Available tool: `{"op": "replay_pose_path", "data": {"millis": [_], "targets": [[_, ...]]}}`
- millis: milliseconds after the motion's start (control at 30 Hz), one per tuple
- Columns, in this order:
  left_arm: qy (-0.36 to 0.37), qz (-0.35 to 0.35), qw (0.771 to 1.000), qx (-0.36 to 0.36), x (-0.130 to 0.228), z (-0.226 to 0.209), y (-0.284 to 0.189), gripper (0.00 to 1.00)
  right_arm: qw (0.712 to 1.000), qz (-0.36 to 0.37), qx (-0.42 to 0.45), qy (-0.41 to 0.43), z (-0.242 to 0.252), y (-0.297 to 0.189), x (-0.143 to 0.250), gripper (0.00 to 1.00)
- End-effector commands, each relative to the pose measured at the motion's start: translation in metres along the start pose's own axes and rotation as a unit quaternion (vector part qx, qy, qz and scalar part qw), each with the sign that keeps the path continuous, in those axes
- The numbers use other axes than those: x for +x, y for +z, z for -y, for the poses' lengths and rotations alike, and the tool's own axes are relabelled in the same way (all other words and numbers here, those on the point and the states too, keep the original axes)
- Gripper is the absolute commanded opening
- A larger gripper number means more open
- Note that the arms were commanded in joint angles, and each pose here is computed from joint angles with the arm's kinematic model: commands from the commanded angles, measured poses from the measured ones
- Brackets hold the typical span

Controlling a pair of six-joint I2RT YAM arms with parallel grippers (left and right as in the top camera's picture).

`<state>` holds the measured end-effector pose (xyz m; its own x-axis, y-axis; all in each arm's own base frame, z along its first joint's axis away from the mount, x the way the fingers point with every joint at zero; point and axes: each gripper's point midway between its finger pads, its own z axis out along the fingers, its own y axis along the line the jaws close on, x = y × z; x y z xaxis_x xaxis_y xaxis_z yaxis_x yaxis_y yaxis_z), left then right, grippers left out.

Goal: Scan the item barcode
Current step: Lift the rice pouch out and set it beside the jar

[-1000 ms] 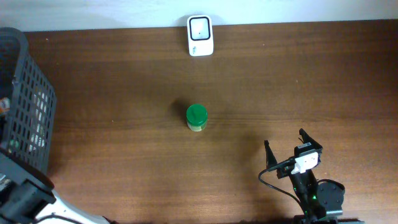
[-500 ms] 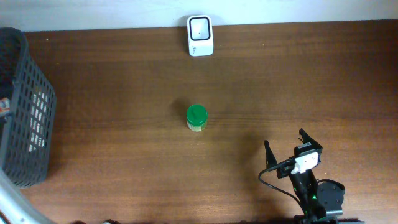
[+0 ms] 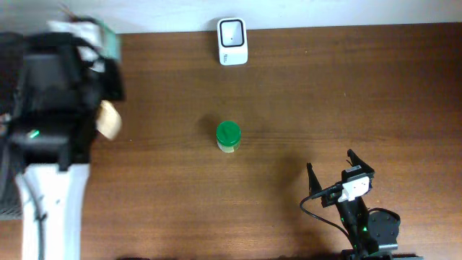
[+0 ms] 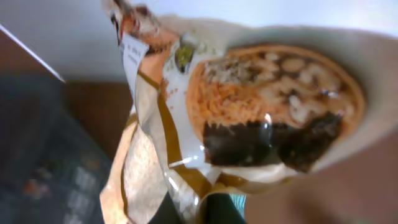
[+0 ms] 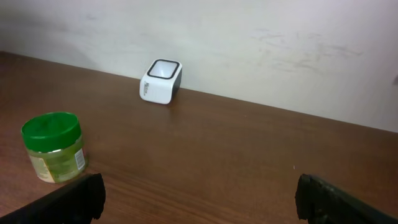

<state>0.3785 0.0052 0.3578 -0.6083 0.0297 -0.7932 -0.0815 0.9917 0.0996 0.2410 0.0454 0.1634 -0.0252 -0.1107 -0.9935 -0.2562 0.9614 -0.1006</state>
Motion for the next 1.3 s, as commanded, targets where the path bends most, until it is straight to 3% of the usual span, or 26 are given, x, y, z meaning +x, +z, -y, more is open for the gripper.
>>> {"op": "replay_pose_path", "data": {"millis": [0, 100, 300, 400, 533, 567, 633, 700, 800, 867, 1100, 1267], "targets": [[-0.022, -0.145, 0.989, -0.027, 0.069, 0.028, 0.041, 0.0, 1.0, -0.002, -0.002, 0.0, -0.001, 0.0, 0.002, 0.98], [-0.026, -0.251, 0.967, -0.042, 0.13, 0.05, 0.079, 0.0, 1.0, -0.002, -0.002, 0.0, -0.001, 0.0, 0.002, 0.98], [-0.049, -0.372, 0.923, -0.09, 0.218, 0.073, 0.131, 0.0, 1.0, -0.002, -0.002, 0.0, -0.001, 0.0, 0.002, 0.98], [-0.036, -0.403, 0.911, -0.074, 0.247, 0.095, 0.153, 0.0, 1.0, -0.002, -0.002, 0.0, -0.001, 0.0, 0.002, 0.98], [-0.036, -0.398, 0.916, -0.035, 0.256, 0.127, 0.173, 0.0, 1.0, -0.002, -0.002, 0.0, -0.001, 0.0, 0.002, 0.98], [-0.04, -0.394, 0.918, -0.02, 0.255, 0.135, 0.175, 0.02, 1.0, -0.002, -0.002, 0.0, -0.001, 0.0, 0.002, 0.98], [-0.047, -0.385, 0.922, 0.002, 0.25, 0.147, 0.177, 0.29, 1.0, -0.002, -0.002, 0.0, -0.001, 0.0, 0.002, 0.98], [-0.043, -0.38, 0.924, 0.006, 0.245, 0.148, 0.178, 0.36, 1.0, -0.002, -0.002, 0.0, -0.001, 0.0, 0.002, 0.98], [-0.037, -0.365, 0.93, 0.016, 0.226, 0.149, 0.176, 0.55, 1.0, -0.002, -0.002, 0.0, -0.001, 0.0, 0.002, 0.98], [-0.036, -0.347, 0.937, 0.025, 0.202, 0.151, 0.171, 0.61, 1.0, -0.002, -0.002, 0.0, -0.001, 0.0, 0.002, 0.98], [-0.059, -0.217, 0.972, 0.062, 0.067, 0.133, 0.122, 0.64, 1.0, -0.002, -0.002, -0.001, -0.001, 0.0, 0.002, 0.98], [-0.112, -0.08, 0.989, 0.05, -0.033, 0.063, 0.057, 0.79, 1.0, -0.002, -0.002, 0.0, -0.001, 0.0, 0.002, 0.98]]}}
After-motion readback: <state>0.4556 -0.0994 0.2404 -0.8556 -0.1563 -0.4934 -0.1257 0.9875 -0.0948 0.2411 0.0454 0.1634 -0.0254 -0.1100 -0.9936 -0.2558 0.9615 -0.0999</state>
